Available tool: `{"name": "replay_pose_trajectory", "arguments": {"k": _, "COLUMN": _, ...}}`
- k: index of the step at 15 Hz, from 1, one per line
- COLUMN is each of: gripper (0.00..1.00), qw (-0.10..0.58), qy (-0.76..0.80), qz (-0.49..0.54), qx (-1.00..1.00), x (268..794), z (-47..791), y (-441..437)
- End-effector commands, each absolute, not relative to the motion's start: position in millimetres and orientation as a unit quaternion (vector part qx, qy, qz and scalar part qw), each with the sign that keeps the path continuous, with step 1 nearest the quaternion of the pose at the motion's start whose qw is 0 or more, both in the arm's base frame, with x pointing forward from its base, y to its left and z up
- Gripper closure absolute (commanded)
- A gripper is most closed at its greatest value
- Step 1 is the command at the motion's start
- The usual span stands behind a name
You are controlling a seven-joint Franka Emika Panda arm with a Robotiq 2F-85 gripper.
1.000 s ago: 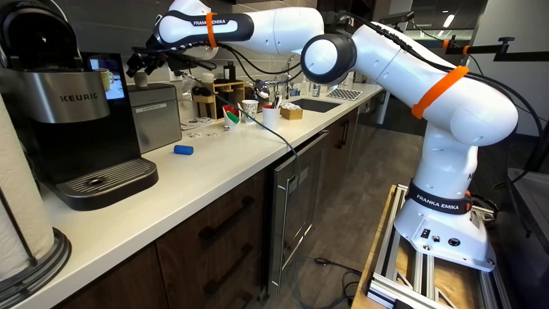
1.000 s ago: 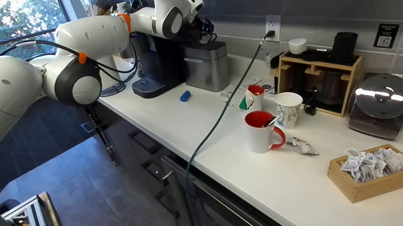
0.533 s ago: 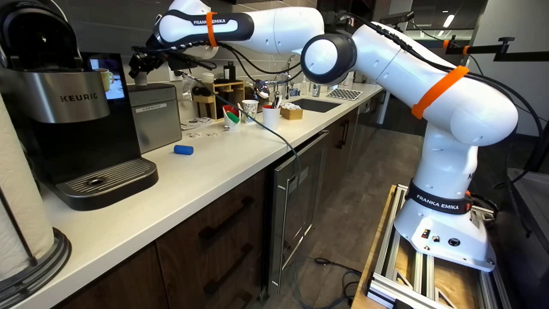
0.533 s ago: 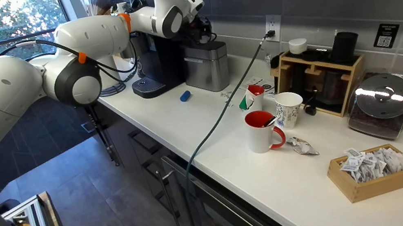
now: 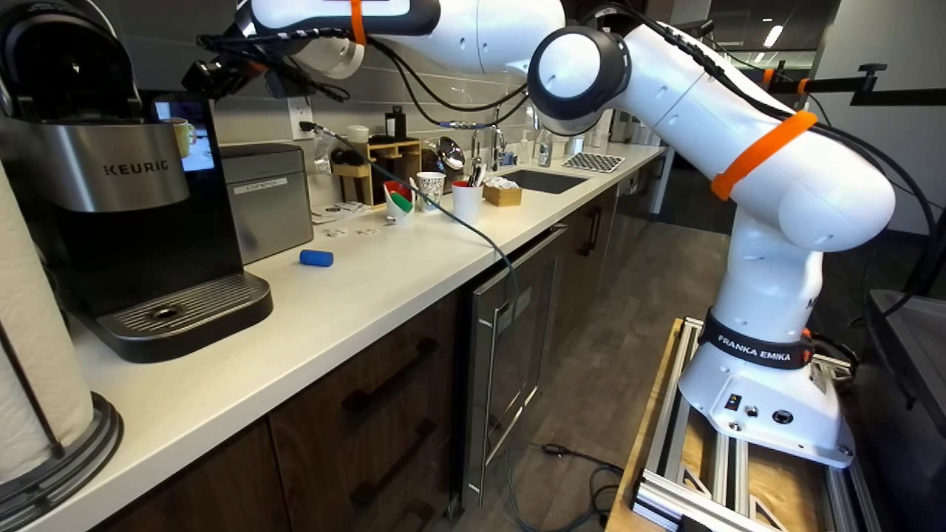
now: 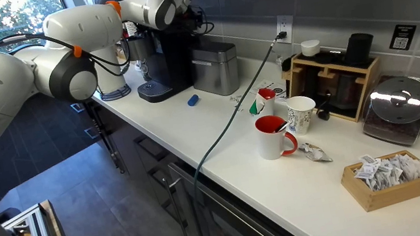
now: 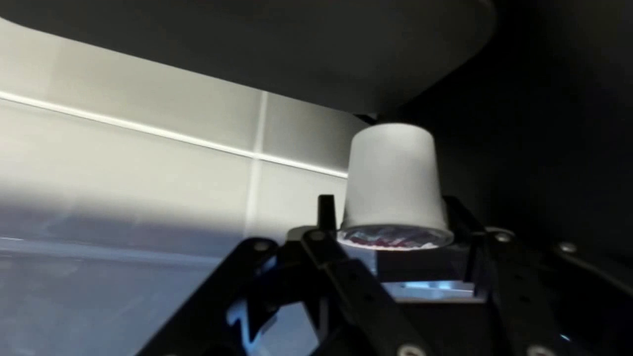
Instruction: Put the blue block upright, then put the coffee pod in the coffeemaker
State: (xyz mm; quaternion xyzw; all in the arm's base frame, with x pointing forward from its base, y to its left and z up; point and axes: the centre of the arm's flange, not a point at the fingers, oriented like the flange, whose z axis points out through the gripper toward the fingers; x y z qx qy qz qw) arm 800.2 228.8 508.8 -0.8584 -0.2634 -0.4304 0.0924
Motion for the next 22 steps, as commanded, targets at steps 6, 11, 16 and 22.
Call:
{"name": "replay_pose_trajectory", "arguments": {"k": 6, "gripper": 0.71, "qw": 0.058, "qy": -0.148, "qz": -0.490, "qx": -0.857, "x": 715.9, "z": 473.1, "y": 246.7}}
{"name": "replay_pose_trajectory", "arguments": {"k": 11, "gripper": 0.71, "qw": 0.021, "qy": -0.015, "qz": -0.517, "qx": -0.856, "x": 703.1, "z": 459.0, "y": 220.2}}
{"name": "replay_pose_trajectory", "arguments": {"k": 16, "gripper": 0.71, "qw": -0.009, "qy": 0.059, "qz": -0.561, "qx": -0.826, "x": 681.4, "z": 466.7, "y": 192.6}}
{"name": "replay_pose_trajectory", "arguments": {"k": 22, "gripper": 0.71, "qw": -0.031, "qy": -0.006, "qz": -0.597, "qx": -0.801, "x": 615.8, "z": 471.5, "y": 216.1}}
